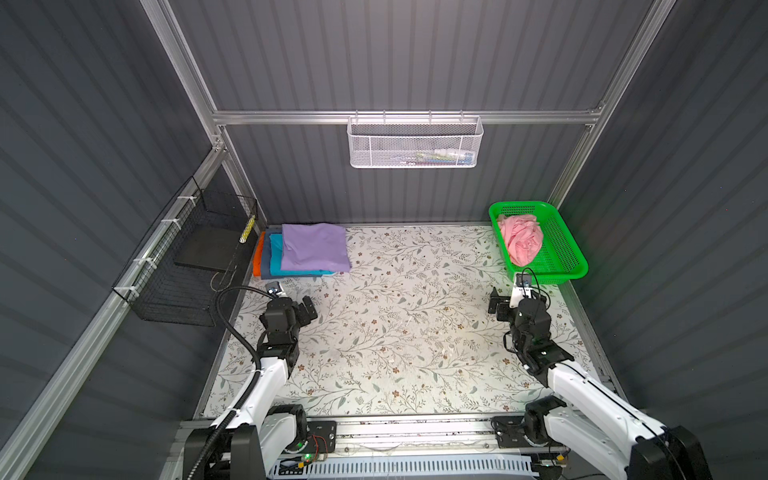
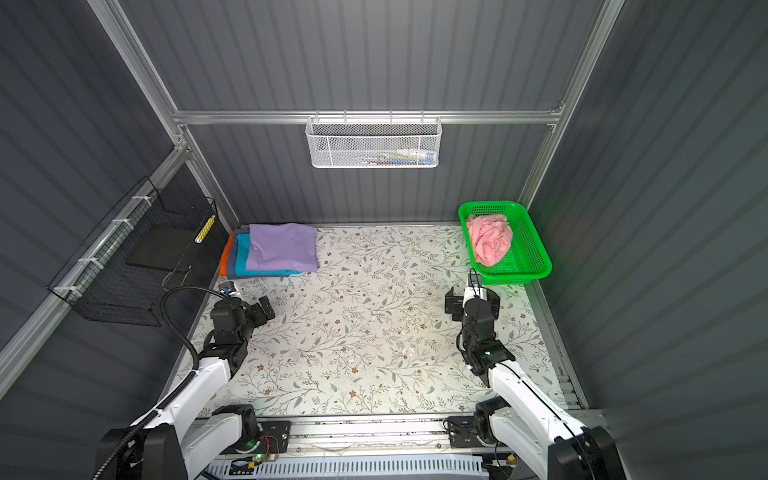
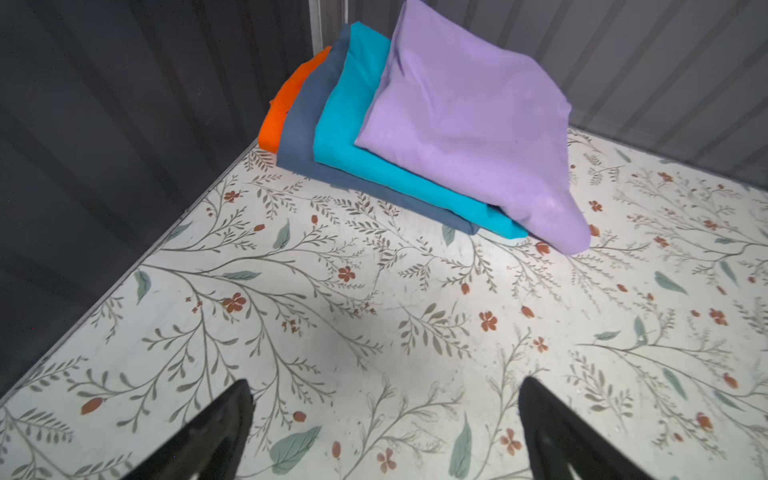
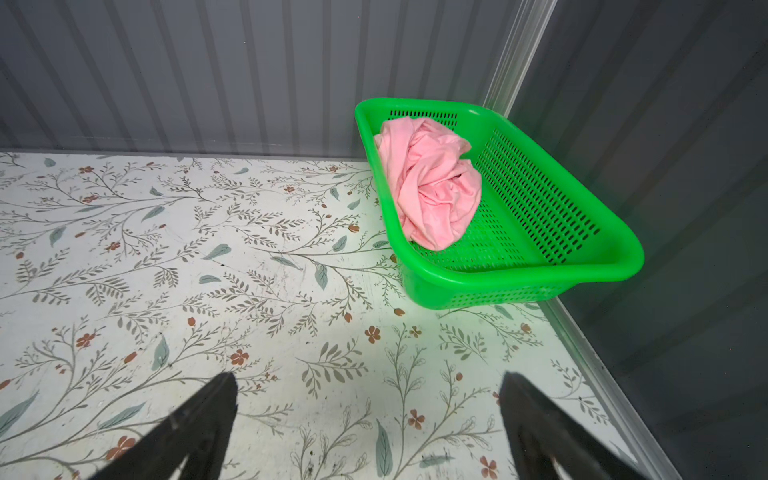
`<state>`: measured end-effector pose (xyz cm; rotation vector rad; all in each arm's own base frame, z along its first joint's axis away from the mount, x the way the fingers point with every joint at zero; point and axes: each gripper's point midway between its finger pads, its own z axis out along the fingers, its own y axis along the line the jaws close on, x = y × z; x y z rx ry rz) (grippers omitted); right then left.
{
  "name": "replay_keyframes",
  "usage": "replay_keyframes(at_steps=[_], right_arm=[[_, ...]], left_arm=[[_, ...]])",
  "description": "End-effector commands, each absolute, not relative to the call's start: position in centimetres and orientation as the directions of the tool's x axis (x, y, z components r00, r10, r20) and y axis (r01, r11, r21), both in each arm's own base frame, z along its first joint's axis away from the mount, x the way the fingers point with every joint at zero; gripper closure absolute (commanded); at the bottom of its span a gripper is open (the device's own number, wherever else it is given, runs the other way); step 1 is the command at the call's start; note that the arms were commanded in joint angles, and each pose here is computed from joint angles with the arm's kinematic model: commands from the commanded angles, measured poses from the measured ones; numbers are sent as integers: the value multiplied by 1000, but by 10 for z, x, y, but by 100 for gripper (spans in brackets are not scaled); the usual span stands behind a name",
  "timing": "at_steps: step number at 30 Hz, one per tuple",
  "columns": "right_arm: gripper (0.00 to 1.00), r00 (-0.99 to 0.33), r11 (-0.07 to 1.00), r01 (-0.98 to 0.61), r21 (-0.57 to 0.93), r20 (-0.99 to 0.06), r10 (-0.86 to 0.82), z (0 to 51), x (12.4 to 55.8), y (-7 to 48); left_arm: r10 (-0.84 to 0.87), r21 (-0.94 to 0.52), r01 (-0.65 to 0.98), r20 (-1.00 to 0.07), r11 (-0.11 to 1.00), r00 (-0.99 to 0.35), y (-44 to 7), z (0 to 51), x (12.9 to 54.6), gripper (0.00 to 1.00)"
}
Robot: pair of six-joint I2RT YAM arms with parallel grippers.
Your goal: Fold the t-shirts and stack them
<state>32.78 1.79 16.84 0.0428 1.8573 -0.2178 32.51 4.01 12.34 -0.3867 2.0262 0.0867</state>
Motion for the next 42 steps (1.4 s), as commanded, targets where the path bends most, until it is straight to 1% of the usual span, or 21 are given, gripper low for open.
replay_keyframes(at_steps=[1, 4, 7, 13, 14, 16, 18, 21, 24, 27, 28, 29, 31, 33, 34, 36, 38, 39, 40, 41, 42], right_arm=[[1, -263, 982, 163, -99, -963, -54, 172, 334, 16], [1, -268, 982, 165, -89, -962, -42, 168, 336, 16], [1, -289, 979, 180, -100, -956, -44, 159, 335, 12], [1, -321, 971, 221, -92, -947, -17, 135, 334, 1], [1, -342, 972, 216, -93, -940, -14, 134, 336, 1], [1, -314, 975, 206, -86, -949, -18, 139, 341, 2], [1, -338, 973, 203, -107, -940, -33, 132, 348, 2], [1, -315, 969, 214, -121, -948, -48, 136, 361, -2], [1, -270, 968, 209, -142, -959, -83, 142, 376, -4], [1, -269, 969, 171, -178, -955, -128, 135, 387, -4], [1, -238, 965, 198, -170, -964, -121, 138, 389, -9], [1, -250, 957, 250, -143, -965, -79, 137, 386, -20], [1, -223, 973, 223, -52, -975, -1, 133, 381, -30], [1, -190, 978, 203, 45, -978, 85, 121, 374, -41], [1, -124, 976, 205, 77, -987, 104, 128, 372, -47], [1, -187, 976, 195, 97, -973, 135, 123, 371, -46], [1, -196, 991, 109, 82, -975, 102, 122, 382, -34], [1, -217, 995, 70, 75, -972, 89, 122, 386, -27], [1, -270, 997, 41, 69, -960, 77, 118, 388, -22], [1, -272, 997, 38, 72, -959, 80, 117, 386, -22], [1, -246, 997, 35, 70, -966, 76, 119, 386, -21]], left_arm=[[-212, -85, -332, -904, 940, -370, 47, 128, 331, 0], [-219, -102, -321, -910, 941, -353, 45, 120, 329, 0], [-201, -83, -341, -924, 936, -327, 50, 117, 325, 0], [-160, -33, -343, -923, 939, -350, 53, 104, 323, 0], [-140, -25, -321, -930, 947, -341, 51, 106, 326, 1], [-120, -13, -310, -936, 951, -330, 50, 107, 331, 0], [-101, 2, -314, -944, 950, -313, 52, 108, 337, 0], [-57, 34, -295, -954, 955, -295, 51, 110, 348, 0], [-31, 54, -264, -951, 963, -307, 47, 107, 362, 0], [-20, 58, -224, -944, 973, -328, 41, 103, 376, 1], [-15, 59, -210, -943, 976, -333, 38, 102, 380, 0], [-12, 63, -201, -935, 978, -355, 37, 99, 385, 1], [-4, 68, -169, -919, 983, -394, 33, 94, 392, 0], [14, 59, -97, -912, 994, -411, 21, 91, 397, 0], [10, 43, -72, -912, 996, -409, 16, 91, 399, 1], [-32, -14, -55, -936, 998, -352, 11, 96, 397, 0], [-60, -43, -74, -968, 996, -243, 13, 90, 386, 0], [-67, -53, -93, -985, 994, -158, 17, 93, 384, 0], [-76, -67, -63, -987, 996, -145, 15, 90, 378, 0], [-89, -69, -97, -972, 993, -217, 21, 81, 376, 0], [-90, -66, -102, -965, 993, -248, 21, 81, 383, 0]])
